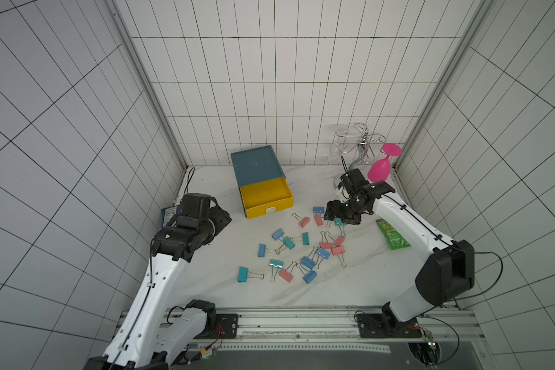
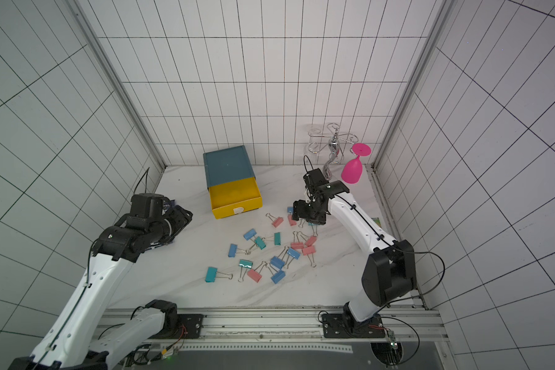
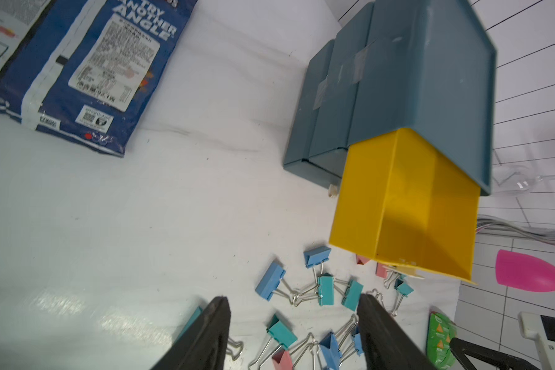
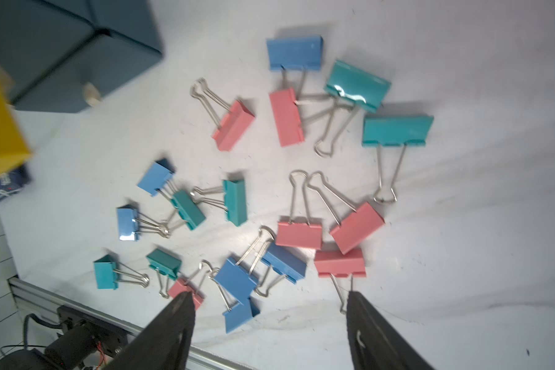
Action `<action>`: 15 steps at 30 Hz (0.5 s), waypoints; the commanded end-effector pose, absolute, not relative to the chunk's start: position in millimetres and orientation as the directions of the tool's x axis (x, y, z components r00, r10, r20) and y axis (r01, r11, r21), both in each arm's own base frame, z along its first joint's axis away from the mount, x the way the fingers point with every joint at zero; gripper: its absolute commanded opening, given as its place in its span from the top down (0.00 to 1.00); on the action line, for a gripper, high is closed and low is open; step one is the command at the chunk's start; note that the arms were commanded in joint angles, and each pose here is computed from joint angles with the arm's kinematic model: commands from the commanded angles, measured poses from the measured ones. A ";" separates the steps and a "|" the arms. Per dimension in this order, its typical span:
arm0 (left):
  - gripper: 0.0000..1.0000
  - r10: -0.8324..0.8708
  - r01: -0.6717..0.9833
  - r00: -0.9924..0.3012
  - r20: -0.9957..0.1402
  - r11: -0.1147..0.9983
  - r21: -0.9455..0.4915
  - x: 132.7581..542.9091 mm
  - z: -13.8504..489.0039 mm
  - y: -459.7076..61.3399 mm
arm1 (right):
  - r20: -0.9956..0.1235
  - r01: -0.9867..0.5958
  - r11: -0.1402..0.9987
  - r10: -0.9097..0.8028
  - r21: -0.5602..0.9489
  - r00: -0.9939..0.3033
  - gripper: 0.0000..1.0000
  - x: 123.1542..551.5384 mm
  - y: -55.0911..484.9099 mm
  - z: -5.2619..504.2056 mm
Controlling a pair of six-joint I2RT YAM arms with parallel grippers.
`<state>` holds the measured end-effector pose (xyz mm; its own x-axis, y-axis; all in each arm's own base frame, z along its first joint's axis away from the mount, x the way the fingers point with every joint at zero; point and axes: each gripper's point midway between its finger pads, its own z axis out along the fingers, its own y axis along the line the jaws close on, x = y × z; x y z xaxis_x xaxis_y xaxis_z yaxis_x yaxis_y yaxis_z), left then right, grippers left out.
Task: Put the binder clips in the drawer according to color
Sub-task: Open the drawer in the storage box, then pick up the binder clip at the center of the board.
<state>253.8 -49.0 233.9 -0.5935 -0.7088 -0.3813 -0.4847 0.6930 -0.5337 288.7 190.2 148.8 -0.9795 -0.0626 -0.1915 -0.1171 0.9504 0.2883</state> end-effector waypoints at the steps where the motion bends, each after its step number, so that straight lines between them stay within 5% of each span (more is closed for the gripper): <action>1: 0.34 -0.716 -0.514 -0.625 -0.310 0.677 -0.527 231.7 211.0 -53.1 | -0.151 -0.080 0.970 -0.046 0.231 -0.987 0.23 267.4 169.6 127.8; 15: 0.33 -0.741 -0.539 -0.640 -0.205 0.622 -0.568 200.2 160.8 -76.0 | -0.005 -0.041 0.991 -0.041 0.130 -0.999 0.24 227.3 140.9 59.9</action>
